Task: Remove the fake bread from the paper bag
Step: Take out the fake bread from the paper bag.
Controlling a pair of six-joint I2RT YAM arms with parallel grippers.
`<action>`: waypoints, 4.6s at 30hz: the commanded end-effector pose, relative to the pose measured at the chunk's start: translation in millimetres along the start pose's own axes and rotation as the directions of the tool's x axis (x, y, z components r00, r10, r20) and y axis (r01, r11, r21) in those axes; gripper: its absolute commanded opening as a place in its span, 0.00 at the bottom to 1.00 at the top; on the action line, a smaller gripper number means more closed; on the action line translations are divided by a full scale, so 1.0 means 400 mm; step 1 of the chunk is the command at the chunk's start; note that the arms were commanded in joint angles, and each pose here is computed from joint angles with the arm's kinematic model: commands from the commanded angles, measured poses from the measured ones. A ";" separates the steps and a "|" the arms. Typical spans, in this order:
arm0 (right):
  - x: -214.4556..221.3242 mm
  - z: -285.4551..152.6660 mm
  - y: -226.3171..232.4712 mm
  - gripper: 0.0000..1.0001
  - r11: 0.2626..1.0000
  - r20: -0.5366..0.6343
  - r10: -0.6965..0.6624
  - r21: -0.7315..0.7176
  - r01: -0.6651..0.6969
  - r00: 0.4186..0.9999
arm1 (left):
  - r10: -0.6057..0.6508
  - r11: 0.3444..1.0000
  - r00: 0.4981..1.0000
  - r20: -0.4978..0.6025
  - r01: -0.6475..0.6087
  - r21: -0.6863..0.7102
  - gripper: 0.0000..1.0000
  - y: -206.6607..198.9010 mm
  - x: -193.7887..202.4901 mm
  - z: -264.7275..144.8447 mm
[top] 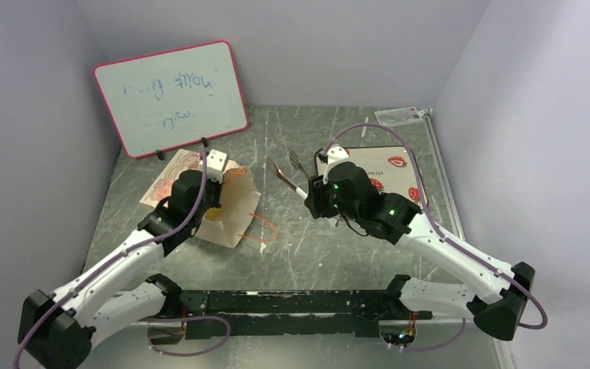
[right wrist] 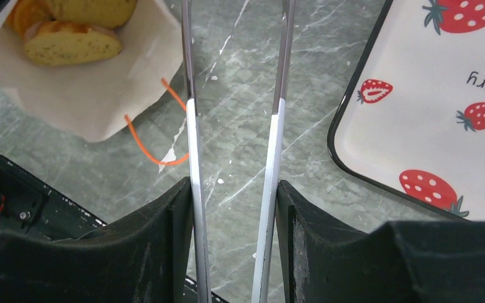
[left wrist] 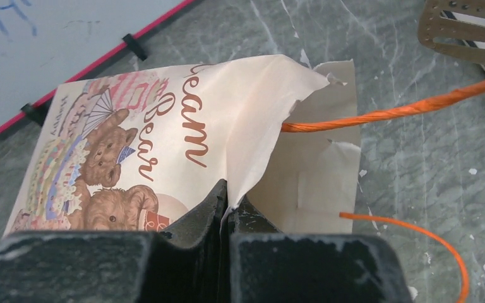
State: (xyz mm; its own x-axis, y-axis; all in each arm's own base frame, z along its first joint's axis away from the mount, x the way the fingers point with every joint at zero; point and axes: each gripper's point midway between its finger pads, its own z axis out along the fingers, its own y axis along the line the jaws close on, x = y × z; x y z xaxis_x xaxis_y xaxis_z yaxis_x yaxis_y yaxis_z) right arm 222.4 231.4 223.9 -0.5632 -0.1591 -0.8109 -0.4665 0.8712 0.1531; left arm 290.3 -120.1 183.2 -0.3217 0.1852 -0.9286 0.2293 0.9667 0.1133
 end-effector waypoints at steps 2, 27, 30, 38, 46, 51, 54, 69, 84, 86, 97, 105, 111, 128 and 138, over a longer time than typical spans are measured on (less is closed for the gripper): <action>-0.007 -0.025 0.008 0.29 0.999 0.034 -0.020 -0.041 0.022 0.999 | 0.062 0.985 0.993 0.105 -0.078 0.155 0.07 -0.032 -0.103 0.061; 0.081 -0.073 0.060 0.24 0.974 -0.063 -0.081 -0.217 0.065 0.995 | 0.113 0.915 0.979 0.169 -0.169 0.368 0.07 -0.114 -0.196 0.219; 0.088 -0.054 0.077 0.24 0.968 -0.072 -0.093 -0.240 0.073 0.993 | 0.118 0.910 0.981 0.154 -0.169 0.378 0.07 -0.116 -0.196 0.215; 0.101 0.023 0.117 0.24 0.955 -0.065 -0.128 -0.277 0.106 0.990 | 0.123 0.898 0.985 0.123 -0.163 0.408 0.07 -0.124 -0.190 0.197; 0.098 0.089 0.149 0.24 0.942 -0.063 -0.173 -0.301 0.146 0.983 | 0.127 0.890 0.985 0.118 -0.166 0.426 0.07 -0.128 -0.193 0.182; 0.098 0.121 0.165 0.25 0.940 -0.074 -0.186 -0.305 0.155 0.980 | 0.127 0.885 0.985 0.119 -0.167 0.435 0.07 -0.132 -0.192 0.176; 0.096 0.139 0.172 0.25 0.941 -0.077 -0.188 -0.299 0.157 0.979 | 0.125 0.882 0.985 0.118 -0.165 0.441 0.07 -0.134 -0.187 0.173; 0.062 0.218 0.224 0.28 0.936 -0.051 -0.244 -0.273 0.221 0.969 | 0.110 0.869 0.985 0.133 -0.161 0.468 0.07 -0.143 -0.195 0.151; 0.143 0.216 0.250 0.30 0.916 -0.098 -0.304 -0.302 0.263 0.947 | 0.083 0.885 0.984 0.156 -0.144 0.442 0.07 -0.106 -0.209 0.128; 0.144 0.224 0.250 0.30 0.916 -0.098 -0.310 -0.298 0.270 0.946 | 0.079 0.884 0.985 0.155 -0.141 0.446 0.07 -0.106 -0.210 0.129; 0.143 0.274 0.258 0.31 0.918 -0.109 -0.326 -0.272 0.287 0.939 | 0.066 0.876 0.987 0.148 -0.129 0.465 0.07 -0.115 -0.203 0.132; 0.147 0.278 0.247 0.09 0.924 -0.118 -0.324 -0.251 0.288 0.939 | 0.055 0.874 0.989 0.139 -0.115 0.471 0.07 -0.119 -0.190 0.134; 0.150 0.262 0.235 0.00 0.929 -0.136 -0.322 -0.238 0.285 0.937 | 0.050 0.883 0.990 0.129 -0.104 0.458 0.07 -0.114 -0.177 0.140; 0.204 0.323 0.258 0.38 0.924 -0.199 -0.330 -0.270 0.272 0.923 | 0.030 0.872 0.991 0.133 -0.091 0.480 0.07 -0.124 -0.193 0.134; 0.204 0.316 0.257 0.17 0.927 -0.200 -0.322 -0.267 0.264 0.925 | 0.026 0.872 0.991 0.130 -0.086 0.482 0.07 -0.125 -0.192 0.134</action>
State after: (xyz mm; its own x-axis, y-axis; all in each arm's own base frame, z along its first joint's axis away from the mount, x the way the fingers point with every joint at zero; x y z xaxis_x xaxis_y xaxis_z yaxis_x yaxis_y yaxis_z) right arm 207.5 352.8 79.2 -0.5301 -0.5714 -0.6265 -0.7642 0.6421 0.0610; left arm 349.3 -184.2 205.3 -0.2595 0.2336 -0.9371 0.6461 0.7631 0.0113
